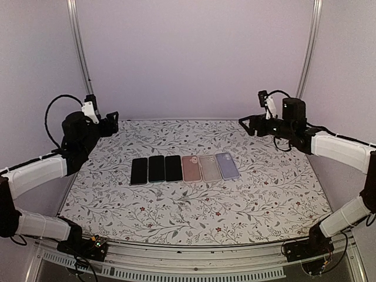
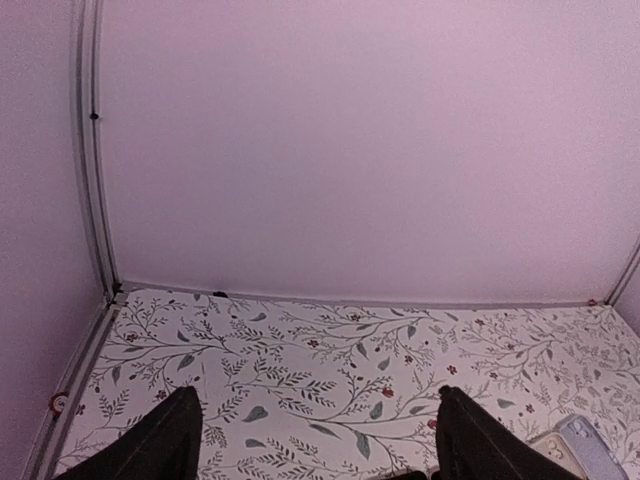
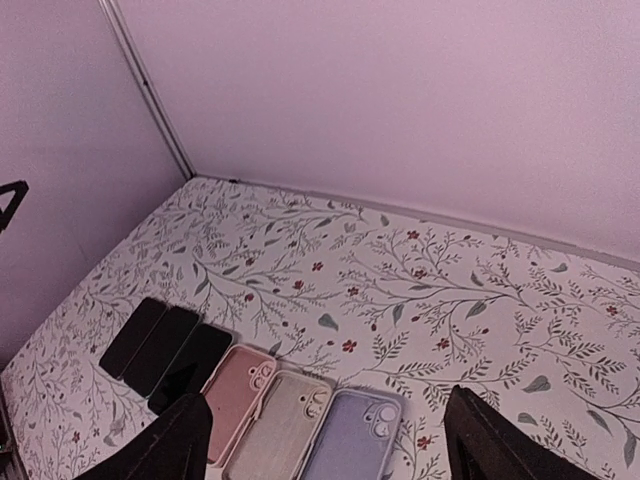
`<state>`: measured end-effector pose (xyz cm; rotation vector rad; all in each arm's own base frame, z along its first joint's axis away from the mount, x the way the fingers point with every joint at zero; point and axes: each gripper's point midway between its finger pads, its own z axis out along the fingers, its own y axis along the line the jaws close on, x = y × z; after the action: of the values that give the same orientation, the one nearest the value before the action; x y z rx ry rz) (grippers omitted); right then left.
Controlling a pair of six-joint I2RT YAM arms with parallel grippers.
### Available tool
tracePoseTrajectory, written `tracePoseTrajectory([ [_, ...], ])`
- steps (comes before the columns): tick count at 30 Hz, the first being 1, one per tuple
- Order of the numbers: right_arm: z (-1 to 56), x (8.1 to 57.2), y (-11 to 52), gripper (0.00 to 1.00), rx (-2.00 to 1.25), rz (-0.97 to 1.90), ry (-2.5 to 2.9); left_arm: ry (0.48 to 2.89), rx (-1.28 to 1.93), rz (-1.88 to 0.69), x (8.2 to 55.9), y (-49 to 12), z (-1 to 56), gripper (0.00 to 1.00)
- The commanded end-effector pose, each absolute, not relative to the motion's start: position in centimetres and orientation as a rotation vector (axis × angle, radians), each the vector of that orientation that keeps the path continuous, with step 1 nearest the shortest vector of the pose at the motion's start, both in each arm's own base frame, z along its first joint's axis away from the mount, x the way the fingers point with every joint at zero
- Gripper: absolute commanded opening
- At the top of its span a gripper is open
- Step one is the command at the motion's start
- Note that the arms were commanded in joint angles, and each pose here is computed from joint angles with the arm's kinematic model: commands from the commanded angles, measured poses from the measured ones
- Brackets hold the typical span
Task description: Put the phone into the phone case
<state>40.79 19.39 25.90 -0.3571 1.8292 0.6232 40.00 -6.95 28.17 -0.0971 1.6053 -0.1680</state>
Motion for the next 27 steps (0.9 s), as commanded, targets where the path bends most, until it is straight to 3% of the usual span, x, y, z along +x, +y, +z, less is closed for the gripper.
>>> tracePoseTrajectory([
  [1,18.7,39.6,21.4,0.77,-0.369,0.401,2.246,1.917,-0.01,-0.185,37.7,-10.9,22.5,0.8],
  [7,13.2,38.6,25.5,0.6,-0.456,0.244,2.459,2.105,0.14,-0.354,34.4,-16.1,18.1,0.74],
  [16,5.0,36.9,26.4,0.52,-0.503,0.145,2.69,2.228,0.266,-0.375,32.1,-19.0,14.4,0.73],
  [27,2.0,36.0,26.1,0.33,-0.493,0.147,2.754,2.281,0.347,-0.373,31.6,-21.1,12.8,0.74],
])
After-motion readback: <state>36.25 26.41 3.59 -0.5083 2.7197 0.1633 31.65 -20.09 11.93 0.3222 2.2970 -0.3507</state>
